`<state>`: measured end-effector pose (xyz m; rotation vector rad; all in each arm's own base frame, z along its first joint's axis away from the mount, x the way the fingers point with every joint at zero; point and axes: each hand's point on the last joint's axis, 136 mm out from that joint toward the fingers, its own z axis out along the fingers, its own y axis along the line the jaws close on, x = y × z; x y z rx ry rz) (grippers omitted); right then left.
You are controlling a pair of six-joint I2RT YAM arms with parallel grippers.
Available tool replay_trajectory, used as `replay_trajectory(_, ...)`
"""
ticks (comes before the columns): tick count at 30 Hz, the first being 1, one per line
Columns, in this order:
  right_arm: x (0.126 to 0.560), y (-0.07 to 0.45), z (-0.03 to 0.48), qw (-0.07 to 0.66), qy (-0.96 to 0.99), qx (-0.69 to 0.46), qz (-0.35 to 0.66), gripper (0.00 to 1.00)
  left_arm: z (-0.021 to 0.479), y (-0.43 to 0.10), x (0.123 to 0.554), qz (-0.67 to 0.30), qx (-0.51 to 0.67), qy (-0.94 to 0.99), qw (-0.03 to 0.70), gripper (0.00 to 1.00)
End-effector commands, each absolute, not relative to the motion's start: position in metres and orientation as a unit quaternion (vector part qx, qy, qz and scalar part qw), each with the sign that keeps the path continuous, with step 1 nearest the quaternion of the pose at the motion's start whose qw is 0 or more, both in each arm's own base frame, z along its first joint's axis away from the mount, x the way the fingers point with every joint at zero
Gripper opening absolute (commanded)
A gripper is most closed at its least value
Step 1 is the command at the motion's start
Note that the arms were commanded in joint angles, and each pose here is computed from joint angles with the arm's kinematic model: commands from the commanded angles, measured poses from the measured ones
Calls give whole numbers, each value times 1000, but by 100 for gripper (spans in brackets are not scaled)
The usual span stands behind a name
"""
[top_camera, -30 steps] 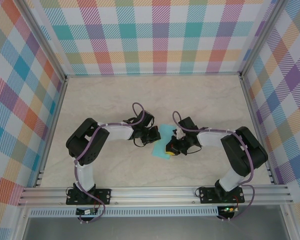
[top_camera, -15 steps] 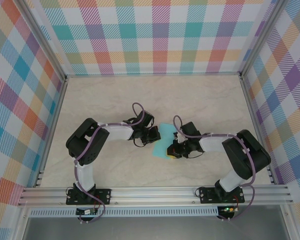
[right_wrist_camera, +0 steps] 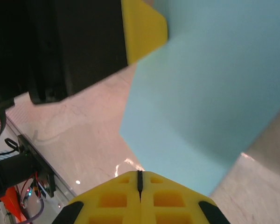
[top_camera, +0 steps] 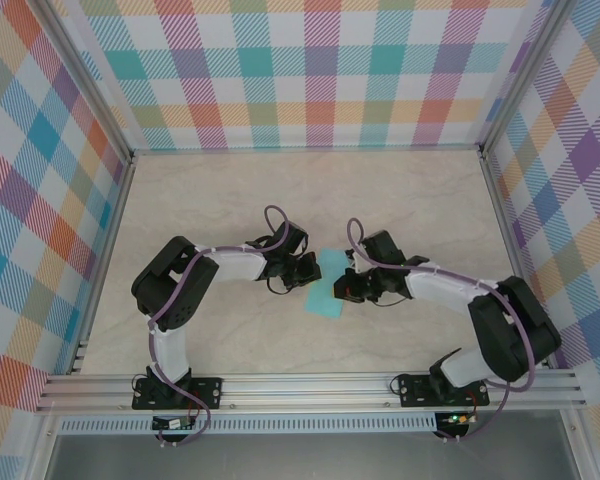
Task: Fold a paper plane with a square sheet of paper (pick it up from the middle)
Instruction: Fold the square sheet of paper in half at the center of the table, then rotate the square sheet of paper at the center of the table.
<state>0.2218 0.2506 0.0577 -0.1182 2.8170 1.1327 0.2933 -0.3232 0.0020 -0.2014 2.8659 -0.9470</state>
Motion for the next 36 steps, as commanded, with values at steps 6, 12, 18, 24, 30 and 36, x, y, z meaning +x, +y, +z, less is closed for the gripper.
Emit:
replay_trajectory(6,209,261,24,6,928,-57,369,0,-117,-199,190,-27,-108,990,-88,0)
replay_trajectory(12,175,236,2,-47,942,-43,329,0,-120,-196,187,-21,-111,989,-91,0)
replay_trajectory(18,147,211,-9,-82,954,-23,287,0,-121,-196,187,-22,-111,989,-90,0)
replay_trajectory(24,159,206,18,-32,960,-24,277,0,-117,-203,193,-37,-100,991,-81,0)
replay_trajectory(30,199,214,64,63,957,-17,283,0,-75,-245,234,-106,-39,993,-34,0)
replay_trajectory(36,223,236,58,53,953,-9,299,0,10,-298,286,-199,21,979,49,0)
